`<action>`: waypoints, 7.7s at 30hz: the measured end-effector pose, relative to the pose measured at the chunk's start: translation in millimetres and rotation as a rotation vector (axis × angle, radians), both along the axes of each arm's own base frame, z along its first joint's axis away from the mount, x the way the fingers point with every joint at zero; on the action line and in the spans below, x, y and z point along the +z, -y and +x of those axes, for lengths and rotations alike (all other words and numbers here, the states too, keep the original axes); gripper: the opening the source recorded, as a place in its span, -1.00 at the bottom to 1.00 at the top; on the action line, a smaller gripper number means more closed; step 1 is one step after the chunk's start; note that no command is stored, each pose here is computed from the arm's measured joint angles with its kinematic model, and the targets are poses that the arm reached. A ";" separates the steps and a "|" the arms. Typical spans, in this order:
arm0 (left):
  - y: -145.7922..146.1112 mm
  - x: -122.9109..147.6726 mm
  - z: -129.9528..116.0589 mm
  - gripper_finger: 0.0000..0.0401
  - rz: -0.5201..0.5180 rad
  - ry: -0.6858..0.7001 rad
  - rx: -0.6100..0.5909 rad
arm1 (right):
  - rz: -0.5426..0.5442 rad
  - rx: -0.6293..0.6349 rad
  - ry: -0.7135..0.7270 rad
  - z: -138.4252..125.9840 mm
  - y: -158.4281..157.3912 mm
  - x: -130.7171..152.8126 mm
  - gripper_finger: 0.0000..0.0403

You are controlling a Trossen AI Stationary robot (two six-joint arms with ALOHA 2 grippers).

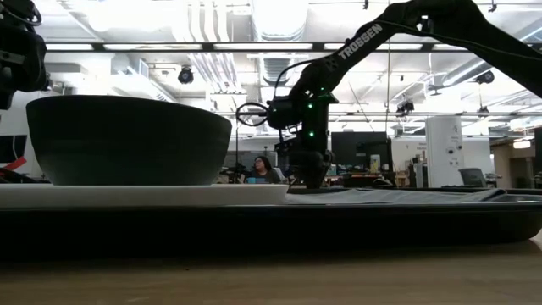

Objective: Set up tray
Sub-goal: Put the blue spoon on the gray napkin, then put the blue and white fork on the gray table napkin to the right of the blue spoon

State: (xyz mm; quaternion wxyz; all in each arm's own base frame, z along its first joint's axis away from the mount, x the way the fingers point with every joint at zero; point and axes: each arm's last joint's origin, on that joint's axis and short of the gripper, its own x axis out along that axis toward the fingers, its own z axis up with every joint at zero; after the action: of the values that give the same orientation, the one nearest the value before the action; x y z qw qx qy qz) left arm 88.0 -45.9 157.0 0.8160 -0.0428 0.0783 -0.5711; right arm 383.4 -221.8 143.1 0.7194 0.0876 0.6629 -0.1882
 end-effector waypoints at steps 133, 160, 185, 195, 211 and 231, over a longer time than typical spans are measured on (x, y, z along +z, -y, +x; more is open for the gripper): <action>0.0 0.1 0.0 -0.51 0.000 0.000 0.000 | 0.044 -1.005 0.012 55.5 -338.4 25.8 -0.40; 0.0 0.0 0.0 -0.51 0.000 0.000 0.000 | -0.123 -0.899 0.123 53.9 -300.6 70.7 -0.58; 0.0 0.0 0.0 -0.51 0.000 0.000 0.000 | -0.118 -0.567 0.121 65.0 -130.2 86.9 -0.20; 0.0 0.1 0.0 -0.51 0.000 0.000 0.000 | -0.078 -0.433 0.175 65.8 -91.8 87.8 -0.20; 0.0 0.0 0.0 -0.51 0.000 0.000 0.000 | -0.047 -0.316 0.238 61.4 -44.6 61.3 -0.23; 0.0 0.0 0.0 -0.51 0.000 0.000 0.000 | -0.007 -0.183 0.186 56.9 -57.7 10.0 -0.32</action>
State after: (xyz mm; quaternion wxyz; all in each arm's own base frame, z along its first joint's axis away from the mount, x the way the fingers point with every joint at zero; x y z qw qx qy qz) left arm 88.0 -45.9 157.0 0.8160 -0.0427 0.0781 -0.5712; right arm 440.3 -164.1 153.1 0.7580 0.1623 0.5817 -0.2463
